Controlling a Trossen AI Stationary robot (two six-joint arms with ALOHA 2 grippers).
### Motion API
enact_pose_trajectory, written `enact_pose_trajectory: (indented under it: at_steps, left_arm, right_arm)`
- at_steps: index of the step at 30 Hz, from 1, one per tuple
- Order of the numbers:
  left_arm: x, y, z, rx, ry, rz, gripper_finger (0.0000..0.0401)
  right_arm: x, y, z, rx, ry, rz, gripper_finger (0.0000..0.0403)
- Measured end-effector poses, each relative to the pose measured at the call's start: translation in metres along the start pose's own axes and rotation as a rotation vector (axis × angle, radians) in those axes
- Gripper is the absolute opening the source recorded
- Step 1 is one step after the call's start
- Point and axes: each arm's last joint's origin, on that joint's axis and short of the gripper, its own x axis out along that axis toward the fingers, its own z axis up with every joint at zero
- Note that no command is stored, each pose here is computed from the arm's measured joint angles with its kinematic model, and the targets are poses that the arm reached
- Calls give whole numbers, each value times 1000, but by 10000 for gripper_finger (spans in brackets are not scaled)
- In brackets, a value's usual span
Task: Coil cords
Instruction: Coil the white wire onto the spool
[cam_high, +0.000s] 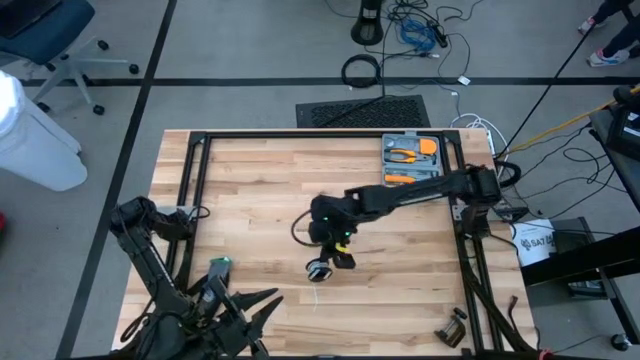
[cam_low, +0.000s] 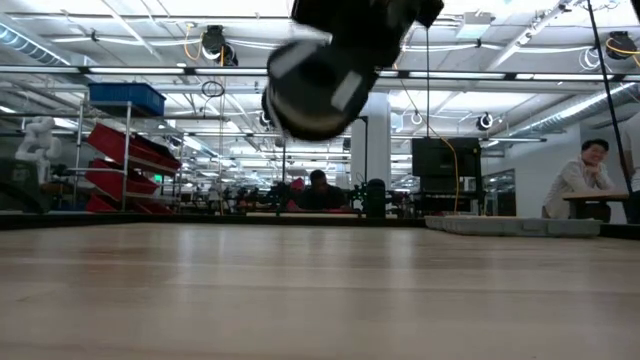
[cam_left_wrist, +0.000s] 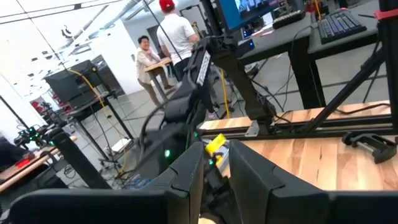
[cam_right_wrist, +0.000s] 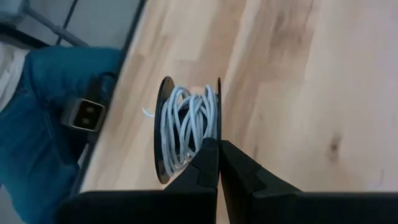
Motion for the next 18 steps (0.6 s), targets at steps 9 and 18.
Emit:
enact_pose_trajectory:
  at_steps: [9,18]
  left_arm:
    - [-6,0,0,-18,1,-8,83]
    - [-6,0,0,-18,2,-8,83]
  right_arm:
    - [24,-39,-13,38,70,85,0]
    - [34,-52,-19,38,88,158,0]
